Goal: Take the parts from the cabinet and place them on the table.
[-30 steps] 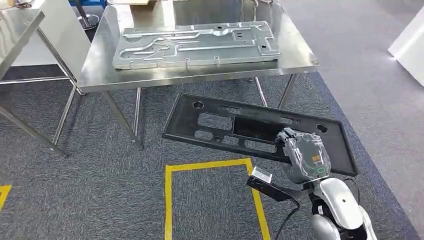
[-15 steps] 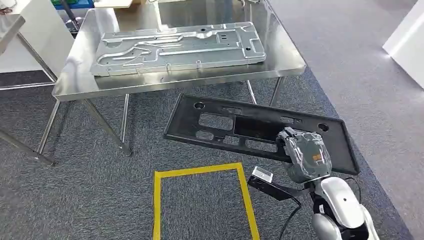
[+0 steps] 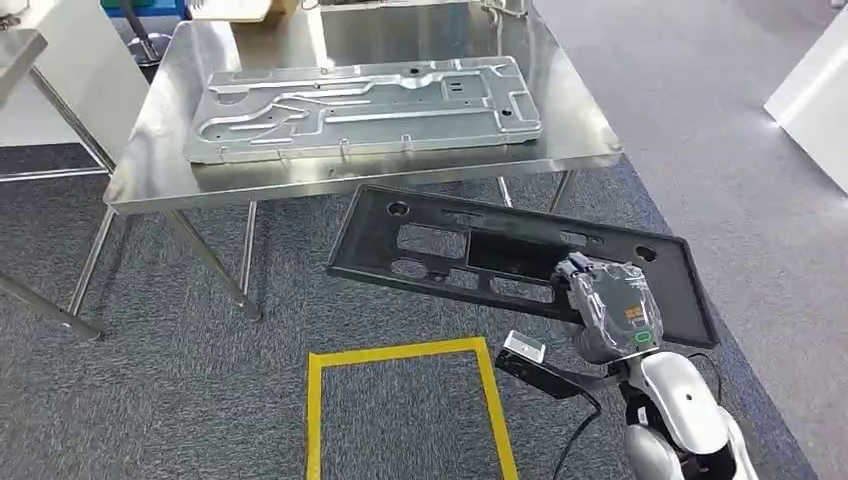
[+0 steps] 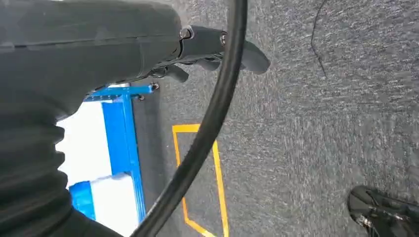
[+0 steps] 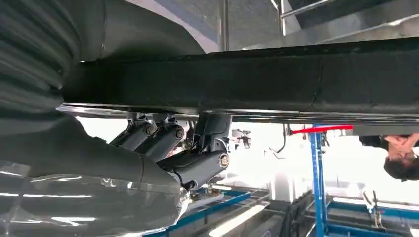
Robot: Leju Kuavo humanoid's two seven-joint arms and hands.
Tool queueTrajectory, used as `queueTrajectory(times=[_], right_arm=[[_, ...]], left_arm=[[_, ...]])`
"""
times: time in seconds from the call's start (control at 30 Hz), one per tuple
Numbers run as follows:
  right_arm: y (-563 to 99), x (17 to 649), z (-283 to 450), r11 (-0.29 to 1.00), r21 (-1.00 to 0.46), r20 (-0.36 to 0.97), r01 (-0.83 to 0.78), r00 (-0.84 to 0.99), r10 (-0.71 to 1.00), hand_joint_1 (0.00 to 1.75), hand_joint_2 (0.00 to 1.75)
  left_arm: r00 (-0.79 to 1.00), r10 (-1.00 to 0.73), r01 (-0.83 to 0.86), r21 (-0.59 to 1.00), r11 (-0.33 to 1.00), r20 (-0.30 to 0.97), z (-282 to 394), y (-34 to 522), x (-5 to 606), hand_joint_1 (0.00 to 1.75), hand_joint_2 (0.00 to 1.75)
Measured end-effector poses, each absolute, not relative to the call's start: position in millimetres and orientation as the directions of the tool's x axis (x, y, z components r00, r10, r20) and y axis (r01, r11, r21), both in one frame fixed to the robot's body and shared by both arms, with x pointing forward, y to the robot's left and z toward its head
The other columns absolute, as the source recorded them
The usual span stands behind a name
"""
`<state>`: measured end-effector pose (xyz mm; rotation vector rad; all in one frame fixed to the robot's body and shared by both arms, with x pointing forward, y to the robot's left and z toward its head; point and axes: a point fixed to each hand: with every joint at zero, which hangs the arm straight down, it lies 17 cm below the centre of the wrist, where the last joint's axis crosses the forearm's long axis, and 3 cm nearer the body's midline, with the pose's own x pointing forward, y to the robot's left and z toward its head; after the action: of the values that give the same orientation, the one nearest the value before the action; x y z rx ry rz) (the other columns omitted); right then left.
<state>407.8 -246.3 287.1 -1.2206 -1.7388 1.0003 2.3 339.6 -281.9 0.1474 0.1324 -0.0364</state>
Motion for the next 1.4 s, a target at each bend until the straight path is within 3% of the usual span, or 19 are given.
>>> queueTrajectory(times=[1.4], right_arm=[[-239.3, 417.6, 289.9, 0.224, -0.911, 0.136, 0.346, -0.26, 0.956, 1.75, 1.75]], left_arm=[[0.992, 0.027, -0.009, 0.143, 0.99, -0.122, -282.1, 337.9, 5.7, 0.0, 1.75]])
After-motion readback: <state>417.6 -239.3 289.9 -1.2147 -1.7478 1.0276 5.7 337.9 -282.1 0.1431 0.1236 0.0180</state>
